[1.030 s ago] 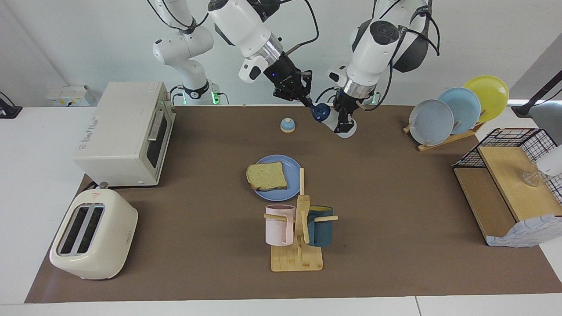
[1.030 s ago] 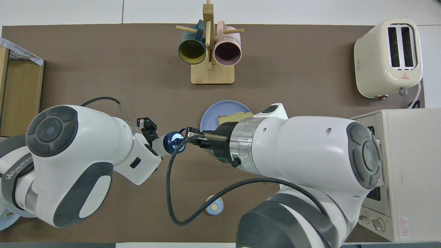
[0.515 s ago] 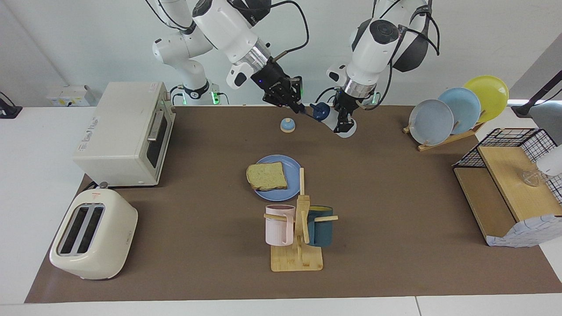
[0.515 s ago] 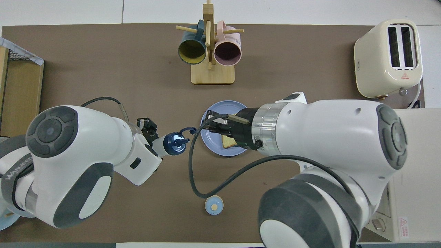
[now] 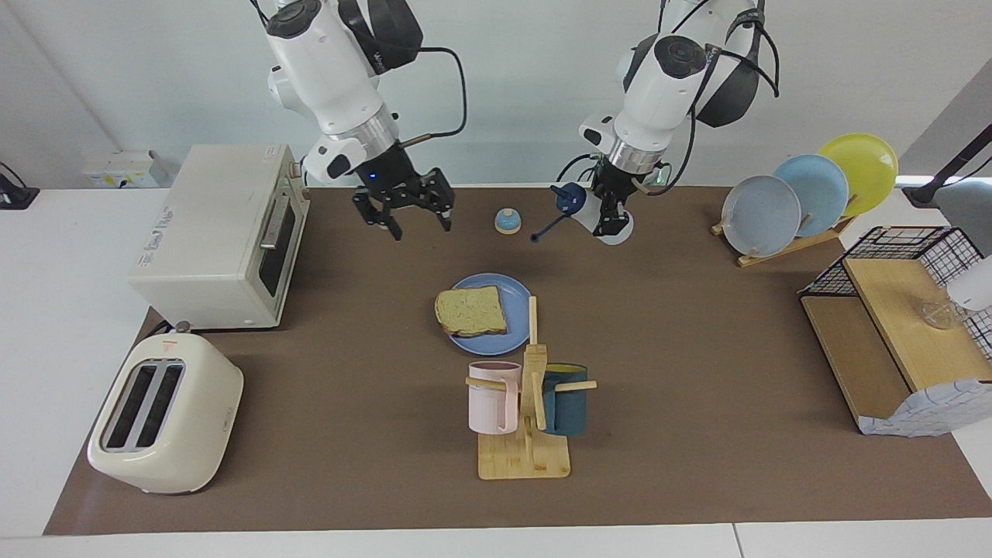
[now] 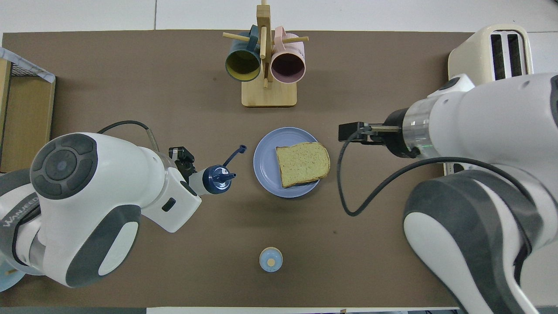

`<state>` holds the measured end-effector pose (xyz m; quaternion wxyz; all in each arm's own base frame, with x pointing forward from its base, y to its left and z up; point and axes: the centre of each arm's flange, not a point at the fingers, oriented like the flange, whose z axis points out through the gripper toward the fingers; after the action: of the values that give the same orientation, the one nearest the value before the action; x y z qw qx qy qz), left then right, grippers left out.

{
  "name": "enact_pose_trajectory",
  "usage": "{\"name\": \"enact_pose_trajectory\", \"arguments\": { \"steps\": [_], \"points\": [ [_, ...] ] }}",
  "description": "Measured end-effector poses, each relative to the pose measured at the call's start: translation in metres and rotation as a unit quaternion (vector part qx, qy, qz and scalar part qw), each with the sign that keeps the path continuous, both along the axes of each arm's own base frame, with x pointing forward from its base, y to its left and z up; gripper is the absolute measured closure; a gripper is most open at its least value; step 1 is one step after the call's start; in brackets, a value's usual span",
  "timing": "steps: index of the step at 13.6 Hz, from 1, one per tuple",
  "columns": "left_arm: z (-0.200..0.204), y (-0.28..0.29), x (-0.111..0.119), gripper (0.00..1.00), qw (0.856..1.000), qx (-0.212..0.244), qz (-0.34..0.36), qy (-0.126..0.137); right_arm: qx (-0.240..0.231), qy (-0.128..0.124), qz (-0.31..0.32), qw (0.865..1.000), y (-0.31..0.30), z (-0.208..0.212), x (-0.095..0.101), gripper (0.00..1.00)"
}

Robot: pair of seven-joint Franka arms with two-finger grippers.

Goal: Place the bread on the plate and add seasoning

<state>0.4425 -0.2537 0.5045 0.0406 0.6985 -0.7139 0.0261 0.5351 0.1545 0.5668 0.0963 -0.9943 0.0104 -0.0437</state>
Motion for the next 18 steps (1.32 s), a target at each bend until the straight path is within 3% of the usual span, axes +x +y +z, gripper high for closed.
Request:
{"name": "enact_pose_trajectory", "arguments": {
  "steps": [3, 6, 9, 11, 16, 18],
  "points": [
    [0.000, 0.002, 0.002, 0.50, 1.000, 0.025, 0.006, -0.018, -0.036, 0.043, 0.032, 0.998, -0.091, 0.012, -0.007, 0.00],
    [-0.004, -0.002, 0.002, 0.50, 0.996, 0.073, 0.007, -0.045, -0.050, 0.082, 0.031, 0.995, -0.117, 0.026, -0.030, 0.00],
    [-0.028, -0.035, -0.004, 0.50, 0.991, 0.124, 0.006, -0.059, -0.093, 0.065, 0.026, 0.993, -0.129, 0.047, -0.021, 0.00],
    [-0.045, -0.065, -0.009, 0.50, 0.985, 0.156, 0.006, -0.074, -0.096, 0.067, 0.026, 0.993, -0.130, 0.050, -0.015, 0.00],
    [-0.080, -0.135, -0.038, 0.50, 0.958, 0.254, -0.021, -0.129, -0.095, 0.085, 0.022, 0.992, -0.132, 0.036, -0.003, 0.00],
    [-0.091, -0.153, -0.044, 0.50, 0.944, 0.298, -0.019, -0.140, -0.095, 0.085, 0.021, 0.992, -0.133, 0.036, -0.003, 0.00]
  ]
}}
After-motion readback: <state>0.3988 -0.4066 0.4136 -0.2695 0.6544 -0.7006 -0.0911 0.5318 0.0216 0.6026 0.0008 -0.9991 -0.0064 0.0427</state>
